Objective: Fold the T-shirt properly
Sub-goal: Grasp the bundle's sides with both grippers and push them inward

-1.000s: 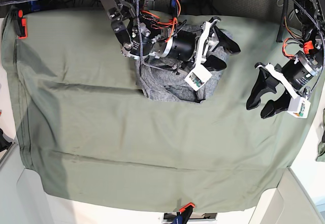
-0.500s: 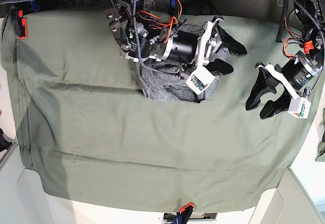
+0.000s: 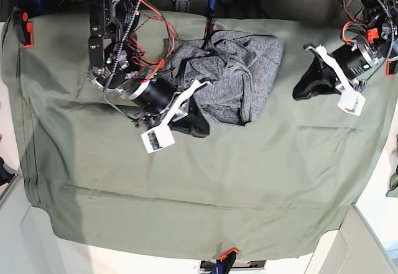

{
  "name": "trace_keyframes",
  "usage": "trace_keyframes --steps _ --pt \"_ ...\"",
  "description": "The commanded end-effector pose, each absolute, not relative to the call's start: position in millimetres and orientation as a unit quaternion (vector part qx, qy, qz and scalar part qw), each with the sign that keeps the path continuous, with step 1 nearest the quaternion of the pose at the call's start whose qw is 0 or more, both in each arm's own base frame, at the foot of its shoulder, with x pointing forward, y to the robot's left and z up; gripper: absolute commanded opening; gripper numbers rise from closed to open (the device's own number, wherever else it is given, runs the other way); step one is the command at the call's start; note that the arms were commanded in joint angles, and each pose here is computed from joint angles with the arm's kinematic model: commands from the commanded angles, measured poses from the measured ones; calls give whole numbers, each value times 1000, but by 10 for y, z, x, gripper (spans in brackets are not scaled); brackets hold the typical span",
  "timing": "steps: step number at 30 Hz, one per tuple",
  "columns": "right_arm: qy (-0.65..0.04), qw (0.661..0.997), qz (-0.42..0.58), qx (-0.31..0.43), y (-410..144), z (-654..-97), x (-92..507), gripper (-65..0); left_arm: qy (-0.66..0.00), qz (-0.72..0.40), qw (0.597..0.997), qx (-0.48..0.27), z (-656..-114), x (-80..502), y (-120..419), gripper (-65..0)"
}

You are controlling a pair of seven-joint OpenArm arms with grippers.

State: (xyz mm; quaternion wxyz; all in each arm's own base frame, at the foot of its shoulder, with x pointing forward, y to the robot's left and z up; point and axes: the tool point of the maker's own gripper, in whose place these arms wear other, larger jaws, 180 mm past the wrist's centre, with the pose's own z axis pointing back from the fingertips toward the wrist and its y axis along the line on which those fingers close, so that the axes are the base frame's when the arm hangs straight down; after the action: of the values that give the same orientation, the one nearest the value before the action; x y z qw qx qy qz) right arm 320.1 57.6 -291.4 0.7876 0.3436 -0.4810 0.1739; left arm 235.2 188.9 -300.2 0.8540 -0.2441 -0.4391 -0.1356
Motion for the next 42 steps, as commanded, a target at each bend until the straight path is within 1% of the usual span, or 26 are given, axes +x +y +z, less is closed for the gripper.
trace_keyframes --steps 1,4,8,12,17,22,28,32,35,39,42 --pt "-516 765 161 350 526 -2681 3328 -650 -441 -147 849 -252 -2974 2309 1831 -650" --pt "-530 764 141 340 357 -2622 3451 -650 -400 -169 863 -258 -3230 2109 1637 -650" --pt "-536 760 154 334 385 -2551 3517 -650 -369 -211 867 -259 -3442 1970 1380 -650" --pt "-520 776 177 309 416 -2683 3502 -650 -339 -230 877 -252 -3631 1868 1319 -650" --pt "-499 791 173 309 422 -2894 3529 -650 -319 -217 887 -254 -3768 1808 1376 -650" --pt "-468 809 171 311 431 -3157 3617 -650 -323 -212 884 -262 -3743 1804 1353 -650" --pt "-432 827 170 319 494 -3386 3781 -650 -346 -215 868 -283 -3549 1854 1235 -650" --pt "-425 829 172 319 513 -3413 3865 -650 -341 -237 866 -278 -3473 1823 1180 -650" --pt "-426 828 171 320 516 -3403 3878 -650 -327 -237 872 -277 -3533 1717 1187 -650" --pt "-426 828 171 320 516 -3403 3878 -650 -304 -241 885 -259 -3669 1600 1259 -650" --pt "-426 828 173 320 519 -3407 3872 -650 -317 -232 886 -248 -3728 1654 1326 -650"
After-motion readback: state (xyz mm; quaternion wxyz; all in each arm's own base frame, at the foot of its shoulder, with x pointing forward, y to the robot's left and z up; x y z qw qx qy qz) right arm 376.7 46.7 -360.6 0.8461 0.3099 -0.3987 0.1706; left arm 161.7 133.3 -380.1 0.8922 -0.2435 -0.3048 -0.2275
